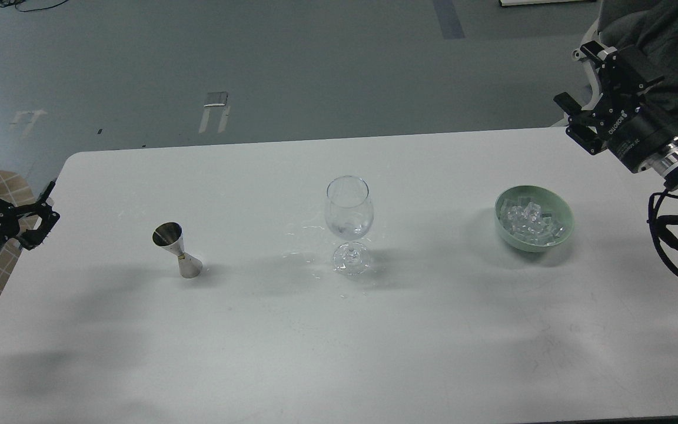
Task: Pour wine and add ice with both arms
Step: 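Raise the left arm away and move the right gripper toward the ice bowl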
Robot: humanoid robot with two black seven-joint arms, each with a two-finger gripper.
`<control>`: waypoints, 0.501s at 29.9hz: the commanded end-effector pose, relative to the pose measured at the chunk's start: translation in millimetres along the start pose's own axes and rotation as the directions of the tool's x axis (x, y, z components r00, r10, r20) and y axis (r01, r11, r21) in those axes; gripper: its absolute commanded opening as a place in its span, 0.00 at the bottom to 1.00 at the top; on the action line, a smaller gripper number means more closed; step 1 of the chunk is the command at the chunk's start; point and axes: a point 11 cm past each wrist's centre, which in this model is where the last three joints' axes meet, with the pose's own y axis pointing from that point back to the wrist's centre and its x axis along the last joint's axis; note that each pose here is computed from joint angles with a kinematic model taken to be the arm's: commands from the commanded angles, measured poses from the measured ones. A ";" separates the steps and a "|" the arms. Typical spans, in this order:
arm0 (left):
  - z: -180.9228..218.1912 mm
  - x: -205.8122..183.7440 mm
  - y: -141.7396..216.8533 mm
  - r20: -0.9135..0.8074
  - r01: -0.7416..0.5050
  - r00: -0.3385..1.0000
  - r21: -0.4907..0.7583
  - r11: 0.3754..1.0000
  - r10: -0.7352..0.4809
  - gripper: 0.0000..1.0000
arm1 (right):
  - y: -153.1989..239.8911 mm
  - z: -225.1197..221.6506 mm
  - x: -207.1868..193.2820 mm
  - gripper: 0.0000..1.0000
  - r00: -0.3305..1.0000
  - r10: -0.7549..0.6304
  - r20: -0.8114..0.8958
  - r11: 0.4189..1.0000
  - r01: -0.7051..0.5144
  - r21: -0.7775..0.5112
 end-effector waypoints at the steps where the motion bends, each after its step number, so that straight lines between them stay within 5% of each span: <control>1: 16.7 -24.5 -26.8 0.083 0.053 0.995 -0.033 0.998 -0.050 0.98 | 6.5 -4.9 -1.0 1.00 0.981 -0.054 -0.185 0.998 0.045 -0.051; 7: 36.2 -81.8 -71.3 0.228 0.195 0.958 -0.066 0.979 -0.175 0.98 | 14.9 8.4 -32.0 1.00 0.804 -0.201 -0.560 0.978 0.137 -0.155; 15: 37.3 -105.3 -86.4 0.309 0.242 0.926 -0.052 0.969 -0.214 0.98 | 31.4 46.9 -40.6 1.00 0.520 -0.379 -0.765 0.925 0.189 -0.330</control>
